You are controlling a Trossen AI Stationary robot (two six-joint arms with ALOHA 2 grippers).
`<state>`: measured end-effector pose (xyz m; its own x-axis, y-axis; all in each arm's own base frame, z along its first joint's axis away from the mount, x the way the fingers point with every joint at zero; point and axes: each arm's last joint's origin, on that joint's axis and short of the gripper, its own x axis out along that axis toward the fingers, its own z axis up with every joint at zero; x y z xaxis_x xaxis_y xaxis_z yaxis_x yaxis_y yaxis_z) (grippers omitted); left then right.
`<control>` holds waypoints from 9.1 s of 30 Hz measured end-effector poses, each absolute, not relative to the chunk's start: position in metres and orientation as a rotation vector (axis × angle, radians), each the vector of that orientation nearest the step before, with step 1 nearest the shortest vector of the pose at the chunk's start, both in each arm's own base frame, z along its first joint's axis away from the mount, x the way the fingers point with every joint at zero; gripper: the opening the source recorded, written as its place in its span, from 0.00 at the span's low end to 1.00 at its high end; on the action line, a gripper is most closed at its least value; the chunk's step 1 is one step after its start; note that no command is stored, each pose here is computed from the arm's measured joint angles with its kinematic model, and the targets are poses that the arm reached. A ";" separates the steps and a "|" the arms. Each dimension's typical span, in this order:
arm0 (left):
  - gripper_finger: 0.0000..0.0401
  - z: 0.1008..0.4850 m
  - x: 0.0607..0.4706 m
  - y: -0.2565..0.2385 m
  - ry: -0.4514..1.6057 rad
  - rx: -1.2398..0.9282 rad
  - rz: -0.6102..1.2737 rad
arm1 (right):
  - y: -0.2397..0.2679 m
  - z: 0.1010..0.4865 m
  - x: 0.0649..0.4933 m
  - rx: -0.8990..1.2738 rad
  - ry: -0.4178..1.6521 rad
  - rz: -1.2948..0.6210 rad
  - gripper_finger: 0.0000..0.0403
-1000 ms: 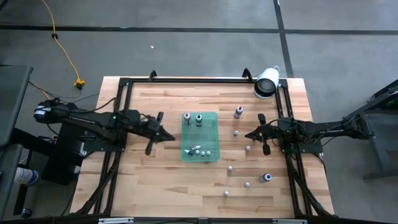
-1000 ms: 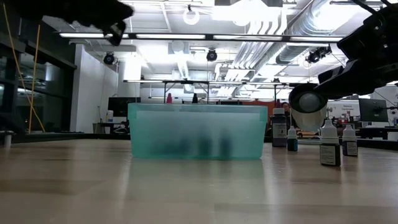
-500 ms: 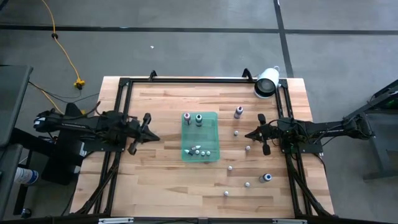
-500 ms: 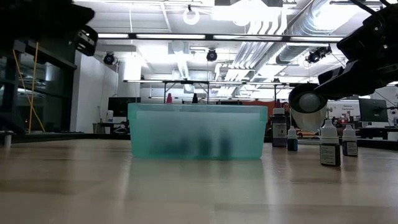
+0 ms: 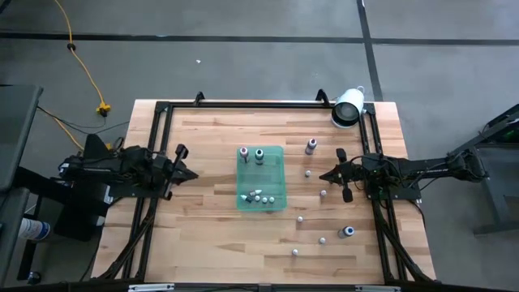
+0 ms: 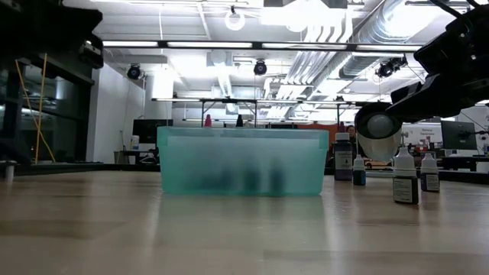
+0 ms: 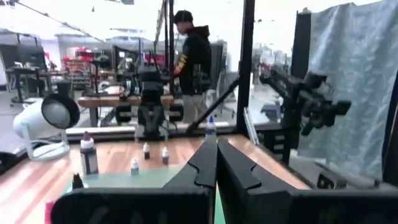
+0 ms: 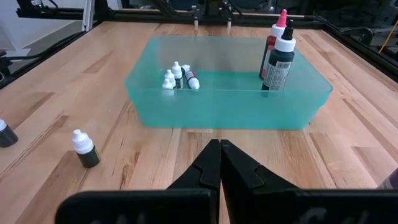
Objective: Pick & Place food coloring
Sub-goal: Put the big violet food coloring bottle into the green bin
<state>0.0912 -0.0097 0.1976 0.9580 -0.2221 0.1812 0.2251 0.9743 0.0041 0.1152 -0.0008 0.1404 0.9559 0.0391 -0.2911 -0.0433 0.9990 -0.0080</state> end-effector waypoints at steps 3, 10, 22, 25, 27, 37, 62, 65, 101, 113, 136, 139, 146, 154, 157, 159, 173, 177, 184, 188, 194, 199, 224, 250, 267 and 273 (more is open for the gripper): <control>0.00 0.196 0.092 -0.010 -0.191 -0.008 -0.241 | -0.001 0.140 0.115 -0.014 0.296 0.042 0.00; 0.00 0.195 0.092 -0.009 -0.284 -0.012 -0.202 | -0.001 0.140 0.115 -0.014 0.295 0.042 0.00; 0.00 0.188 0.095 -0.006 -0.220 0.047 -0.088 | -0.001 0.140 0.115 -0.014 0.295 0.041 0.00; 0.00 0.183 0.096 -0.006 -0.169 0.047 -0.090 | -0.001 0.140 0.115 -0.014 0.295 0.041 0.00; 0.00 0.180 0.096 -0.006 -0.135 0.047 -0.090 | -0.001 0.140 0.115 -0.014 0.295 0.041 0.00; 0.00 0.170 0.097 -0.006 -0.042 0.075 -0.092 | -0.001 0.140 0.115 -0.014 0.296 0.042 0.00; 0.00 0.166 0.099 -0.005 0.010 0.197 -0.039 | -0.001 0.140 0.115 -0.014 0.295 0.041 0.00; 0.00 0.166 0.099 -0.005 0.010 0.197 -0.040 | -0.001 0.140 0.115 -0.014 0.296 0.042 0.00; 0.00 0.166 0.099 -0.005 0.009 0.197 -0.043 | -0.001 0.140 0.115 -0.014 0.295 0.041 0.00; 0.00 0.166 0.099 -0.005 0.009 0.197 -0.043 | -0.001 0.140 0.115 -0.091 0.295 0.036 0.00; 0.00 0.166 0.099 -0.005 0.009 0.197 -0.043 | -0.007 0.171 0.117 0.213 -0.021 -0.095 0.00; 0.00 0.166 0.099 -0.005 0.009 0.197 -0.043 | -0.006 0.174 0.116 0.300 -0.052 -0.063 0.00; 0.00 0.166 0.099 -0.005 0.009 0.197 -0.043 | -0.006 0.177 0.115 0.298 -0.022 -0.024 0.00; 0.00 0.166 0.099 -0.005 0.009 0.197 -0.043 | -0.019 0.225 0.104 0.079 0.189 -0.282 0.02; 0.00 0.166 0.099 -0.005 0.009 0.197 -0.043 | -0.023 0.241 0.098 0.001 0.278 -0.376 0.06; 0.00 0.166 0.099 -0.005 0.009 0.197 -0.043 | -0.026 0.250 0.097 -0.011 0.322 -0.406 0.09; 0.00 0.166 0.099 -0.005 0.009 0.197 -0.043 | -0.053 0.294 0.124 0.046 0.586 -0.548 0.42; 0.00 0.166 0.099 -0.005 0.009 0.197 -0.043 | -0.065 0.300 0.143 0.099 0.655 -0.566 0.50; 0.00 0.166 0.099 -0.005 0.009 0.197 -0.043 | -0.085 0.296 0.172 0.207 0.789 -0.590 0.66; 0.00 0.166 0.099 -0.005 0.009 0.197 -0.043 | -0.091 0.290 0.184 0.244 0.841 -0.602 0.73; 0.00 0.166 0.099 -0.005 0.009 0.197 -0.043 | -0.100 0.286 0.199 0.295 0.917 -0.611 0.76; 0.00 0.166 0.099 -0.005 0.009 0.197 -0.043 | -0.111 0.297 0.209 0.375 1.012 -0.648 0.76; 0.00 0.166 0.099 -0.005 0.009 0.197 -0.042 | -0.126 0.277 0.251 0.065 1.444 -0.311 0.76; 0.00 0.166 0.099 -0.005 0.009 0.197 -0.042 | -0.130 0.230 0.233 -0.085 1.263 -0.051 0.76; 0.00 0.166 0.099 -0.005 0.009 0.197 -0.042 | -0.137 0.219 0.238 0.016 1.264 -0.132 0.70; 0.00 0.166 0.099 -0.005 0.009 0.197 -0.042 | -0.137 0.218 0.237 0.022 1.277 -0.130 0.62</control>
